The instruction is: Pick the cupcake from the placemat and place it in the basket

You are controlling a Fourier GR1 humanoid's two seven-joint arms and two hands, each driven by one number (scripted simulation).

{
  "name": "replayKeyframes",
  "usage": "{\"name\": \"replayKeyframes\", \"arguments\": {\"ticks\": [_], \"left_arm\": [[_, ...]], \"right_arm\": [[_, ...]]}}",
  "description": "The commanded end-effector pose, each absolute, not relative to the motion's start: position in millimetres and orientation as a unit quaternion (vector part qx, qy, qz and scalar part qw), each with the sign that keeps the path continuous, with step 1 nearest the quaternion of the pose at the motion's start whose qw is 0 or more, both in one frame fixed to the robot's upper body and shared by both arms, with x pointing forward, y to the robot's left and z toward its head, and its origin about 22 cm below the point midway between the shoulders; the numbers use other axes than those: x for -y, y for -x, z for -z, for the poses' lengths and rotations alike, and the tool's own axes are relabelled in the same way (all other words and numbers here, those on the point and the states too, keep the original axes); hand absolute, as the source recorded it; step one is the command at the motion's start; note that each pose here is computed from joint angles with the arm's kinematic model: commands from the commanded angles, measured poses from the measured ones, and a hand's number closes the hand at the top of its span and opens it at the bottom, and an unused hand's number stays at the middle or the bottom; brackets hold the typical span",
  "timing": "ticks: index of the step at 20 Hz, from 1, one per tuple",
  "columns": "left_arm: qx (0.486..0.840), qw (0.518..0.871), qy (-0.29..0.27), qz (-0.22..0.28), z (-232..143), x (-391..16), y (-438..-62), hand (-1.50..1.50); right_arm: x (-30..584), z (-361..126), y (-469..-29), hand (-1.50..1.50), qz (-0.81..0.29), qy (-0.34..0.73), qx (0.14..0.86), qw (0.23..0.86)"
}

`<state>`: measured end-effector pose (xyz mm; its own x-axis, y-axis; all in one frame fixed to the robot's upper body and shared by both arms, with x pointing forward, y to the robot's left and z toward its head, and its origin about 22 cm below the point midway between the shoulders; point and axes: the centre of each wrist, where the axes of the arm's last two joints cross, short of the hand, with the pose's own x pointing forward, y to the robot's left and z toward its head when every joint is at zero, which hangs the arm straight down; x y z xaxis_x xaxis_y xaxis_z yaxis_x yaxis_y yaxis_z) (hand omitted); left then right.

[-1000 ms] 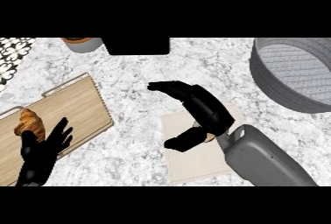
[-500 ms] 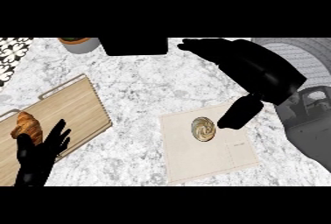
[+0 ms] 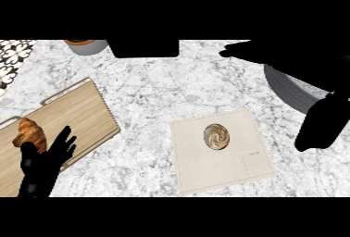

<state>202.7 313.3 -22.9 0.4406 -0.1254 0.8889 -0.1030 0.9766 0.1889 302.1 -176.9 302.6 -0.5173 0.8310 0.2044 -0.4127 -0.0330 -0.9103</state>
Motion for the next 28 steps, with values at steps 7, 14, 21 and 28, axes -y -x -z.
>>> {"name": "replayKeyframes", "arguments": {"ticks": [7,14,21,28], "left_arm": [[0.487,0.87,-0.078,0.012,49.0,-295.1,-205.7,0.0],[0.486,0.87,-0.079,0.021,45.4,-301.9,-196.8,0.0],[0.482,0.874,-0.063,0.019,39.8,-281.6,-207.6,0.0],[0.482,0.872,-0.076,0.018,51.8,-294.3,-195.2,0.0]], "right_arm": [[187.6,-286.8,-302.6,-1.5,-0.703,0.175,0.509,0.465],[180.4,-249.6,-301.1,-1.5,-0.685,0.167,0.521,0.481],[152.8,-207.7,-290.8,-1.5,-0.683,0.163,0.527,0.478],[164.4,-143.9,-283.3,-1.5,-0.701,0.178,0.492,0.484]]}}
